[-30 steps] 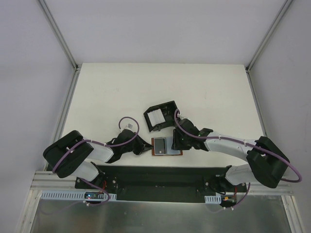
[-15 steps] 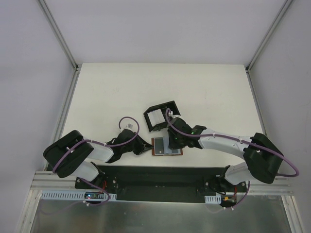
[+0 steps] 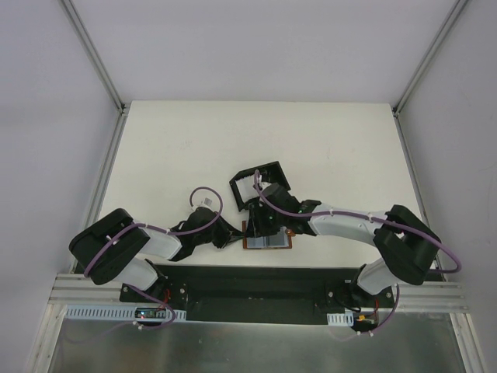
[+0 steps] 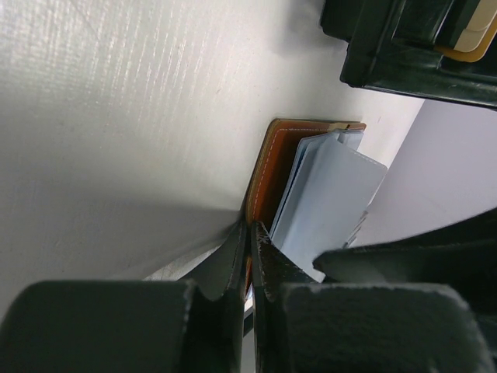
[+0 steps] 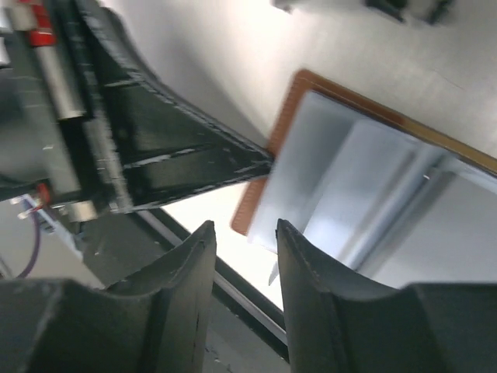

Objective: Put the credit cards into the card holder
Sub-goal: Turn over the card slot in the card holder, then pick up the credit card from the storage box.

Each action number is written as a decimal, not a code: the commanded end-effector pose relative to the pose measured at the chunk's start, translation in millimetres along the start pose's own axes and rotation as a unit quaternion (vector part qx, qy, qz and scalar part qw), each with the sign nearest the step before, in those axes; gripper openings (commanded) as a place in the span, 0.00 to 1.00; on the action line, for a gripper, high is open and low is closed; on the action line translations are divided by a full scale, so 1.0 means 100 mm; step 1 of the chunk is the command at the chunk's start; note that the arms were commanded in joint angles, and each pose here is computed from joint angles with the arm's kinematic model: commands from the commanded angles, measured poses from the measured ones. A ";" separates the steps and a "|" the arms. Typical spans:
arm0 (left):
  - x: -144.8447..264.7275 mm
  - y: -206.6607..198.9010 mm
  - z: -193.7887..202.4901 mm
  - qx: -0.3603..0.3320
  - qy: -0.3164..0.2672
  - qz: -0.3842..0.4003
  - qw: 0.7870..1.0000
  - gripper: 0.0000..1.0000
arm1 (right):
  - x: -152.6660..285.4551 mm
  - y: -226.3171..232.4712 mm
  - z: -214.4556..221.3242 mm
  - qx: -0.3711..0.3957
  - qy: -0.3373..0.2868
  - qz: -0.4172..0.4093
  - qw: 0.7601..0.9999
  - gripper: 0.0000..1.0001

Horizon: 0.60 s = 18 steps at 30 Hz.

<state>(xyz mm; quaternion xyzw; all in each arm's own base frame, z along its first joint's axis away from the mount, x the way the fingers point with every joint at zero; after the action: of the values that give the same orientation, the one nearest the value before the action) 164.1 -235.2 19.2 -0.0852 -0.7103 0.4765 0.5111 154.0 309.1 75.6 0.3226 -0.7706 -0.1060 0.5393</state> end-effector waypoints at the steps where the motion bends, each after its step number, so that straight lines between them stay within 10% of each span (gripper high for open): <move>1: 0.16 0.97 0.07 -0.010 -0.004 -0.186 0.983 0.00 | 0.24 0.48 -0.26 0.038 -0.050 -0.113 0.992 0.42; 18: 0.17 0.90 0.01 -0.026 -0.017 -0.182 0.983 0.00 | 0.77 -0.08 -1.36 0.025 -0.143 -0.020 0.989 0.56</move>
<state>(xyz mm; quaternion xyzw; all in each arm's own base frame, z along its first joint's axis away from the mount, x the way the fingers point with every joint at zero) 163.4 -233.0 20.0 -0.0827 -0.7126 0.4758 0.5089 229.1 289.0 174.5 0.3525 -0.8173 -0.1802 0.4187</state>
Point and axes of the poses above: each gripper's point midway between its finger pads, its own x axis back along the fingers, its own y axis along the line the jaws close on, z = x × y, the point moved 3 cm from there along x, back along the fingers, and after that the axes turned 1 degree about x, right-handed, at the moved point
